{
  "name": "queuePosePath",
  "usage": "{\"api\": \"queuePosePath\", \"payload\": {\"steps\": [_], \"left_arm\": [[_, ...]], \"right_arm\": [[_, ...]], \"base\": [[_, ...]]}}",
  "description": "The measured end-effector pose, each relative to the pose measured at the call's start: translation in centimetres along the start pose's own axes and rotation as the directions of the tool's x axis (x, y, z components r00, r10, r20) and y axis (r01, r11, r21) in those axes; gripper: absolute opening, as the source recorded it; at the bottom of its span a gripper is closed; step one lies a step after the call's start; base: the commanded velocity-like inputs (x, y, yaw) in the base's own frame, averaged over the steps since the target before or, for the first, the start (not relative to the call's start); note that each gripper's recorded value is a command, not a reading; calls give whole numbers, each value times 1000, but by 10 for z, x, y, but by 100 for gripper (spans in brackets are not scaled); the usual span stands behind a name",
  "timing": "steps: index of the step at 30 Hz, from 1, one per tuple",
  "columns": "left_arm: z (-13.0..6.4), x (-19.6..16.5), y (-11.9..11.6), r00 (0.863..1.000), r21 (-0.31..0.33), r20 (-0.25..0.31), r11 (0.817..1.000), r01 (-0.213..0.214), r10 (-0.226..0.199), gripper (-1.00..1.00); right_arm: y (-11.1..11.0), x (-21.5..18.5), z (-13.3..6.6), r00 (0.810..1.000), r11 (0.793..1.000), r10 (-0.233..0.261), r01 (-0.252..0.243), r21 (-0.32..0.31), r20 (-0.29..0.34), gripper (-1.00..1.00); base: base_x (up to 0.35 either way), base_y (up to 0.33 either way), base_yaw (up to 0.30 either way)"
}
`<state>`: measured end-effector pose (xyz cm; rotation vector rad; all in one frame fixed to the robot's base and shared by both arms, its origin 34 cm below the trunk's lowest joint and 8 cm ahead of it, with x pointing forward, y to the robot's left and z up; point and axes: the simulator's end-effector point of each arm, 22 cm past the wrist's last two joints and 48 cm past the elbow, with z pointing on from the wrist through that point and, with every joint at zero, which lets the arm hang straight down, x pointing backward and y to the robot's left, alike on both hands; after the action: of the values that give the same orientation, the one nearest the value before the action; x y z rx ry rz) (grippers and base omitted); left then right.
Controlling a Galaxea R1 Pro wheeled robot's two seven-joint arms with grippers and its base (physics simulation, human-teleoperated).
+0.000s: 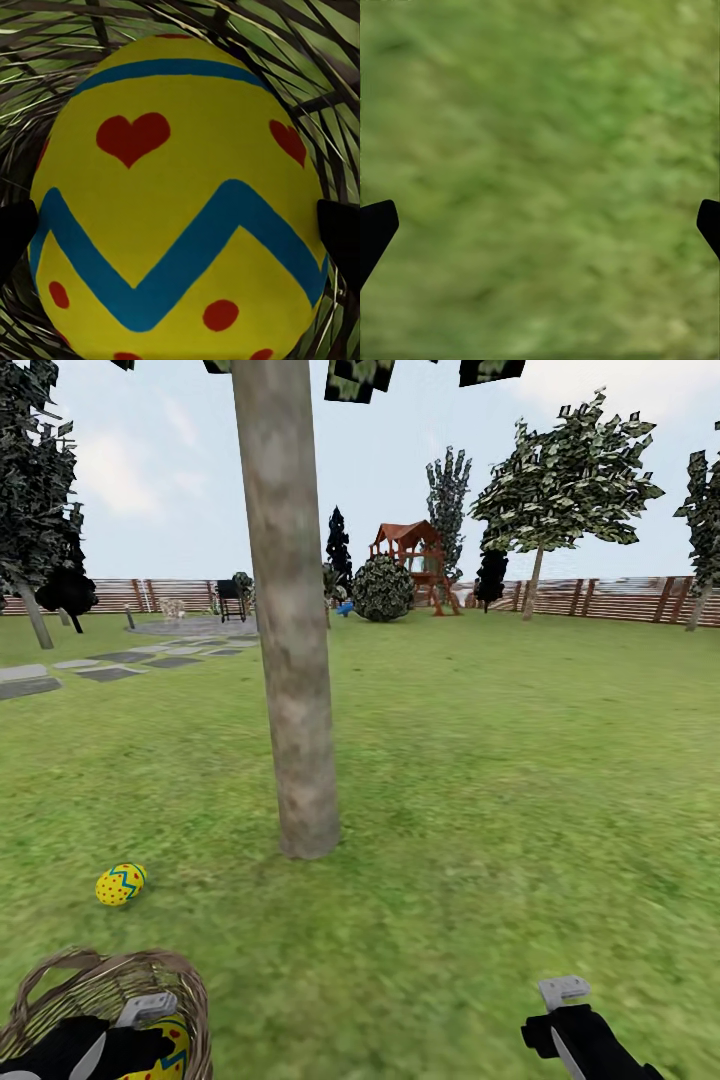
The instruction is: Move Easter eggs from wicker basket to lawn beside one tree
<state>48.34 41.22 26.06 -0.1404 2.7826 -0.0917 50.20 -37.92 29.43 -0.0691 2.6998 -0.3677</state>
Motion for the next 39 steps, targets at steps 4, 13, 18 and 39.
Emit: {"api": "queuePosePath", "payload": {"steps": [4,13,18,39], "left_arm": [[1,1,-2,1000,3,-2,1000,0,0,-100],[-6,-8,-12,1000,18,19,1000,4,-5,-100],[-13,-15,-13,999,22,39,1000,4,-5,-100],[-46,-45,-19,995,32,96,999,0,-4,-100]], "right_arm": [[0,0,0,1000,1000,0,0,0,0,100],[-2,-10,-9,1000,1000,5,-5,1,26,100],[-4,-17,-15,999,1000,10,-10,3,45,100],[-15,-37,-42,997,1000,19,-20,10,79,100]], "base": [[0,0,0],[-27,21,0],[-234,206,0],[-130,115,0]]}}
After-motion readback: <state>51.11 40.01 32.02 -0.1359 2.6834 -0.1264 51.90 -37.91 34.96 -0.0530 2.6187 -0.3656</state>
